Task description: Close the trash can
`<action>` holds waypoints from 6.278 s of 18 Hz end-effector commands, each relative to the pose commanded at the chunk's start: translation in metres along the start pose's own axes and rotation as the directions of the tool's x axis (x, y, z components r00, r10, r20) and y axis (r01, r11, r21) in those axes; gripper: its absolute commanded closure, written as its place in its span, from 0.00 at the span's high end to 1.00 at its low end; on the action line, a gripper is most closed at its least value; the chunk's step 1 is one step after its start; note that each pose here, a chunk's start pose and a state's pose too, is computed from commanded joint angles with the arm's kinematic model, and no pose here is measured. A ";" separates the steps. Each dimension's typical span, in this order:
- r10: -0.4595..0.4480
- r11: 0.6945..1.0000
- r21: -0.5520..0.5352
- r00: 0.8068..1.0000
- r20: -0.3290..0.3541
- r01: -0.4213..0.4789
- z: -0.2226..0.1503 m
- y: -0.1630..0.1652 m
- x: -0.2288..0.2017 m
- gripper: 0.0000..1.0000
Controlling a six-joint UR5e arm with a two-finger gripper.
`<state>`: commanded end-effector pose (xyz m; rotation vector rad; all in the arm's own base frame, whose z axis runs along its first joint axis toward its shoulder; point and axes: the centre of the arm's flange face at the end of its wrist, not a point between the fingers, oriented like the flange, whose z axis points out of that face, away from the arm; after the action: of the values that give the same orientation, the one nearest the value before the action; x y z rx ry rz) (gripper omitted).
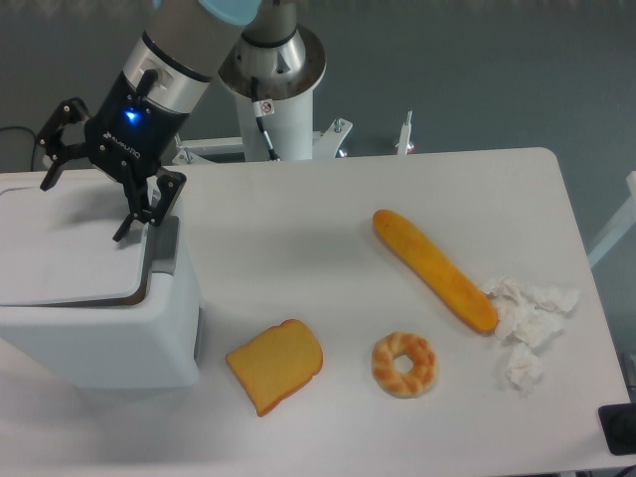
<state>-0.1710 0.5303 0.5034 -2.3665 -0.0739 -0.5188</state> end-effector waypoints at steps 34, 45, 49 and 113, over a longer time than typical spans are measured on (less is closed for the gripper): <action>-0.027 1.000 -0.012 1.000 -0.004 0.027 0.006 0.005 -0.008 1.00; -0.034 0.999 -0.020 0.999 -0.007 0.034 0.011 0.006 -0.012 1.00; -0.033 0.999 -0.020 0.999 -0.007 0.033 0.012 0.006 -0.013 1.00; 0.205 0.978 -0.136 0.836 0.509 -0.156 -0.182 0.043 -0.174 1.00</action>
<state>-0.3850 0.3947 0.5316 -2.5065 -0.0718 0.2305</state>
